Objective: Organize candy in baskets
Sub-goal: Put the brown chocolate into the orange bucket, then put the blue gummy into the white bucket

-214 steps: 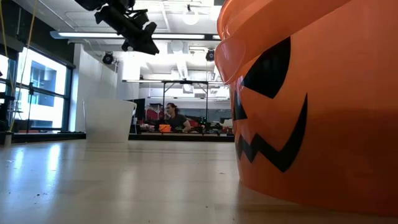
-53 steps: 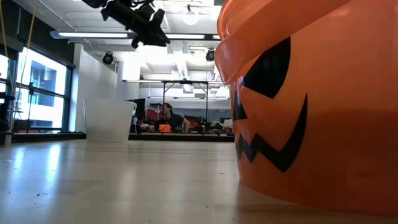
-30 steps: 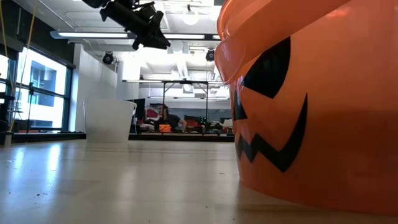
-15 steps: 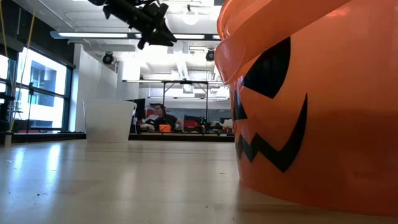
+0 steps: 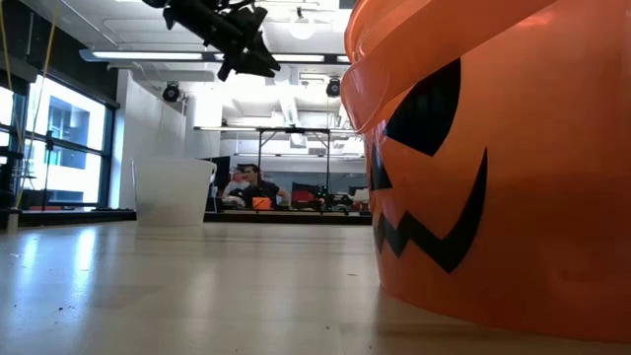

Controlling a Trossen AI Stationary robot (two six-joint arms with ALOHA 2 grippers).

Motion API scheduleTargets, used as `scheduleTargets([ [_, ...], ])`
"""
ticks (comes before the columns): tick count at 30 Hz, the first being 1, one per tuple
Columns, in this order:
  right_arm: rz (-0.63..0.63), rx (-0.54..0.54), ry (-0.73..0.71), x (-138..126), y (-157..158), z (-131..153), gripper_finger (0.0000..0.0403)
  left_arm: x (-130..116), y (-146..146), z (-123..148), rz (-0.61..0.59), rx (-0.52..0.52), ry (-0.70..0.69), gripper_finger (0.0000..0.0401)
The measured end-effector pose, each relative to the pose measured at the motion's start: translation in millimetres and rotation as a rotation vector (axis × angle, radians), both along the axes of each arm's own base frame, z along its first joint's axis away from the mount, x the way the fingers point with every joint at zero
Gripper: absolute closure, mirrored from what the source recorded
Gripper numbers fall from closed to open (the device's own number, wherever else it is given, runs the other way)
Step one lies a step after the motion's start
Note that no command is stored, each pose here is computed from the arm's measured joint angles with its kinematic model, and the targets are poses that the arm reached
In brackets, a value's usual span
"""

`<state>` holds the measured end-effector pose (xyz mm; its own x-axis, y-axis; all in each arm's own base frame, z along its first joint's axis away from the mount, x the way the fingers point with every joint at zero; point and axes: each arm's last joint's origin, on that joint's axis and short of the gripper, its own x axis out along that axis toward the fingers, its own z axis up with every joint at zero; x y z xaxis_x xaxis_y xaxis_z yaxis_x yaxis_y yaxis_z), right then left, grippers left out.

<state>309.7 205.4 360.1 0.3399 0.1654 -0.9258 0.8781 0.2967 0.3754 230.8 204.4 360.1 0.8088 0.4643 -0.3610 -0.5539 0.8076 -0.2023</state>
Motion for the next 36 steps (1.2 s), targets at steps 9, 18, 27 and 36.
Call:
scheduleTargets([
  [9, 0.052, -0.201, 0.118, -16.6, -43.3, 9.2, 0.027, -0.4, -3.9, -5.2, -0.079, -0.057, 0.028, 0.0302],
  [18, 0.066, -0.482, 0.114, -34.9, -163.3, 18.8, 0.027, -0.6, -3.8, -5.0, -0.12, -0.037, 0.032, 0.0302],
  [27, -0.007, -0.431, 0.468, -96.1, -269.9, -46.3, 0.027, -7.9, 4.5, -4.7, -0.089, -0.02, 0.037, 0.0302],
  [36, -0.03, -0.353, 0.414, -130.6, -330.2, -94.9, 0.0268, -10.5, 13.0, 5.7, -0.074, 0.102, -0.022, 0.0302],
])
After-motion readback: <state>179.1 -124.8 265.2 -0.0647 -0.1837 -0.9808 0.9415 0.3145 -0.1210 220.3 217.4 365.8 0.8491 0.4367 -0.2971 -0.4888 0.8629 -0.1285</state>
